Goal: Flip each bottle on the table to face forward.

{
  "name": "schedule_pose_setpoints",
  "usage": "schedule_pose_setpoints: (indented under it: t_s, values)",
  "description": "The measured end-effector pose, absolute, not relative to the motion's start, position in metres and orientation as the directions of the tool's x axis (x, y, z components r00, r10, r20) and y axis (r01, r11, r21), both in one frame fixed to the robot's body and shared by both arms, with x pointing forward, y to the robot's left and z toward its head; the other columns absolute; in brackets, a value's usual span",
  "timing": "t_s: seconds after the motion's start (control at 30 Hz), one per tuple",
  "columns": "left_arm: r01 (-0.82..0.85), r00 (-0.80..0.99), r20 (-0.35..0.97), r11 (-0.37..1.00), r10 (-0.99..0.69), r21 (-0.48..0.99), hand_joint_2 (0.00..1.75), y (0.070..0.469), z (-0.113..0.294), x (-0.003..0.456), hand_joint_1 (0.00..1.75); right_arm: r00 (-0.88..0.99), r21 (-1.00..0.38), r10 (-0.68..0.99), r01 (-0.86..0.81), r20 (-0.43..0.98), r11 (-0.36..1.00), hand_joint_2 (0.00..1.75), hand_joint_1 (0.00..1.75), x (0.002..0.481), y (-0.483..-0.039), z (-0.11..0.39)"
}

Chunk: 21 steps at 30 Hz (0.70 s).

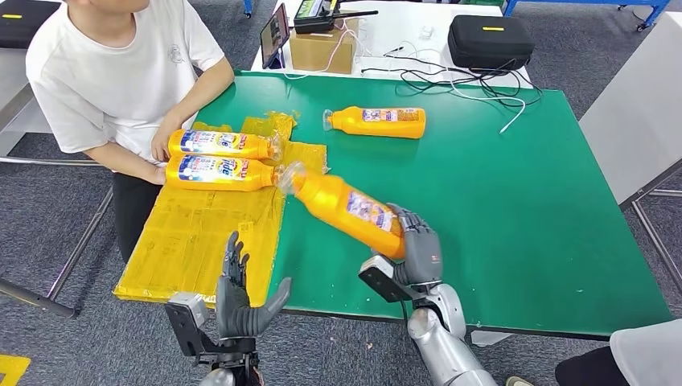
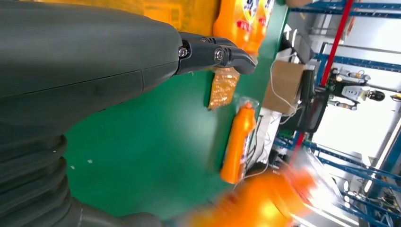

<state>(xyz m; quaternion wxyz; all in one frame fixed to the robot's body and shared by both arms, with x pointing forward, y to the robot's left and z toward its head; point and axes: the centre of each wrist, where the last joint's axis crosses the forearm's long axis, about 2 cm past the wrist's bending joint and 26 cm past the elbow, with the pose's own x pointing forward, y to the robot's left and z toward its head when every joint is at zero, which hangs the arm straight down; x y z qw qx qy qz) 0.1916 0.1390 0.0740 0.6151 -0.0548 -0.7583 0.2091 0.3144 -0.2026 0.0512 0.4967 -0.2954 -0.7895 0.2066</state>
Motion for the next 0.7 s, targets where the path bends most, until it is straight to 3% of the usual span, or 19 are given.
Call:
schedule_pose_setpoints:
  t_s: [0.17,0.4,0.7]
  values:
    - [-0.085,-0.216,0.880,0.890,0.423,-0.448,1.75,0.140,0.073,0.188,0.00,-0.304,-0.523,0.574,0.239,0.760,0.818,1.75,1.75,0.310,-0.195,0.054]
    - [0.171,-0.139,0.786,0.796,0.603,-0.580,1.75,0.128,0.077,0.185,0.00,-0.449,-0.540,0.475,-0.019,0.757,0.841,1.75,1.75,0.292,-0.146,0.059]
    - [0.260,-0.089,0.690,0.686,0.718,-0.680,1.75,0.125,0.078,0.183,0.00,-0.555,-0.543,0.374,-0.171,0.743,0.822,1.75,1.75,0.269,-0.101,0.061]
